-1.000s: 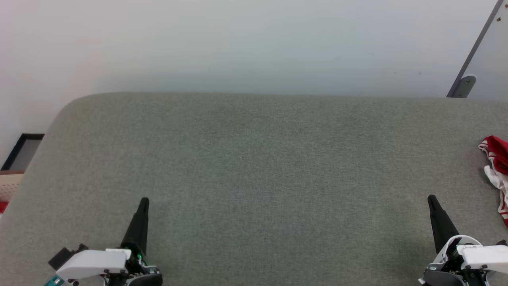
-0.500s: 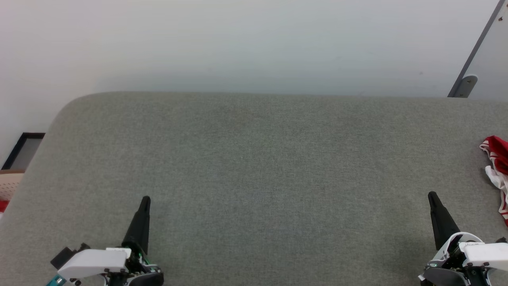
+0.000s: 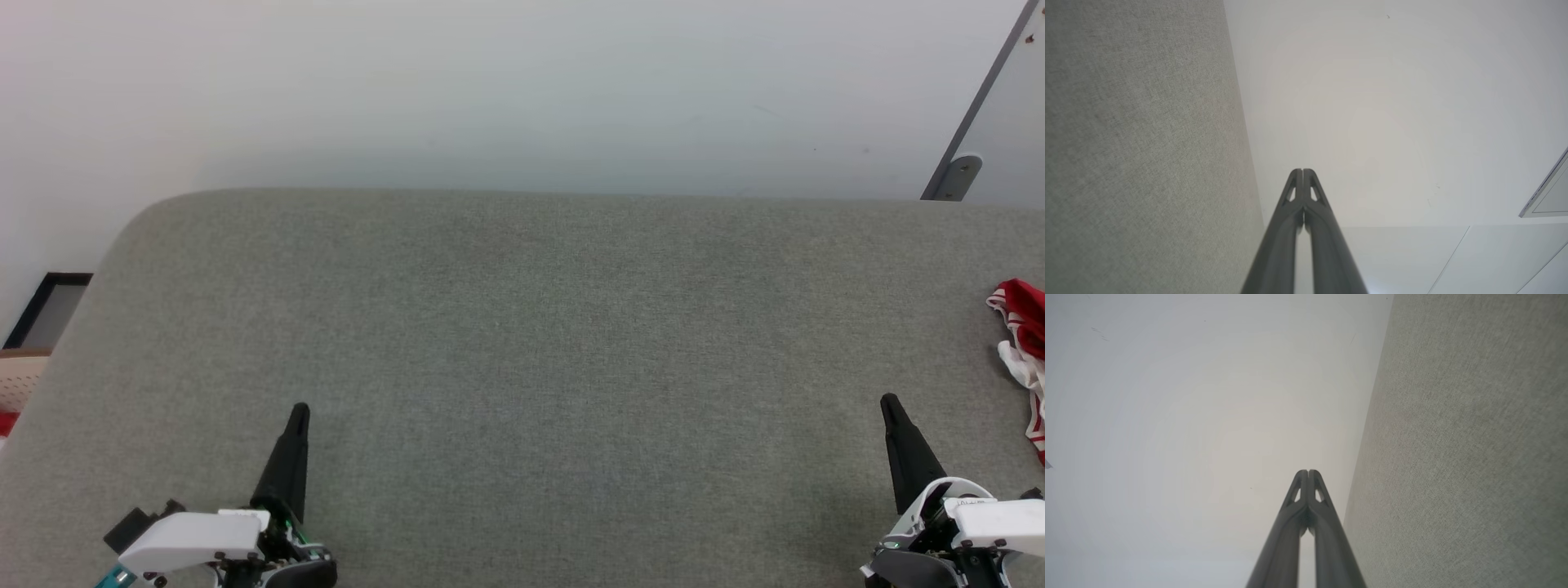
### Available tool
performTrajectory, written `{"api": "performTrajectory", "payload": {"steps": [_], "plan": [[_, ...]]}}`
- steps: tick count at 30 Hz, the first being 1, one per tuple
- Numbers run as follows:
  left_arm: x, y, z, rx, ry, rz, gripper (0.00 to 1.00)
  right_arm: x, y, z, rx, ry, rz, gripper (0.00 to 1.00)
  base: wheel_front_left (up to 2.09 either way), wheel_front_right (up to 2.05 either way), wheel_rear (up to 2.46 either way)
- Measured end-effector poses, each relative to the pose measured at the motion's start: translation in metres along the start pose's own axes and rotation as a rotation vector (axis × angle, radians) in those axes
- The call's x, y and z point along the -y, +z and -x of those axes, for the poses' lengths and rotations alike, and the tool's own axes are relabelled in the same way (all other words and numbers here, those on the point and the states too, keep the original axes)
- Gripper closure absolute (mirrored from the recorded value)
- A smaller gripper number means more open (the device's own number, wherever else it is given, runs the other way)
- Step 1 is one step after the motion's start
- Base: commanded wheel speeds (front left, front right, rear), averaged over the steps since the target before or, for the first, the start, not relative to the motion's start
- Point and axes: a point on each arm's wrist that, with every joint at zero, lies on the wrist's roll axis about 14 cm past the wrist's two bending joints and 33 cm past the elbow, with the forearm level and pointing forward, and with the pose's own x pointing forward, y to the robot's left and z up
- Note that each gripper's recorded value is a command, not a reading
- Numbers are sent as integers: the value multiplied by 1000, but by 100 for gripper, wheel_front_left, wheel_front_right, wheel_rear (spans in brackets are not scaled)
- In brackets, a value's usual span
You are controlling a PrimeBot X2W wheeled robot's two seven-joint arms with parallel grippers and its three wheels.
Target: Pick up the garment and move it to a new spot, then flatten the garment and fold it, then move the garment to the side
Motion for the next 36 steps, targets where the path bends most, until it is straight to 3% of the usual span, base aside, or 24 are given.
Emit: {"api": "performTrajectory", "payload": {"steps": [36], "plan": [[0,0,0,0,0,0,100,0,0,0,0,0,0,100,0,0,0]]}}
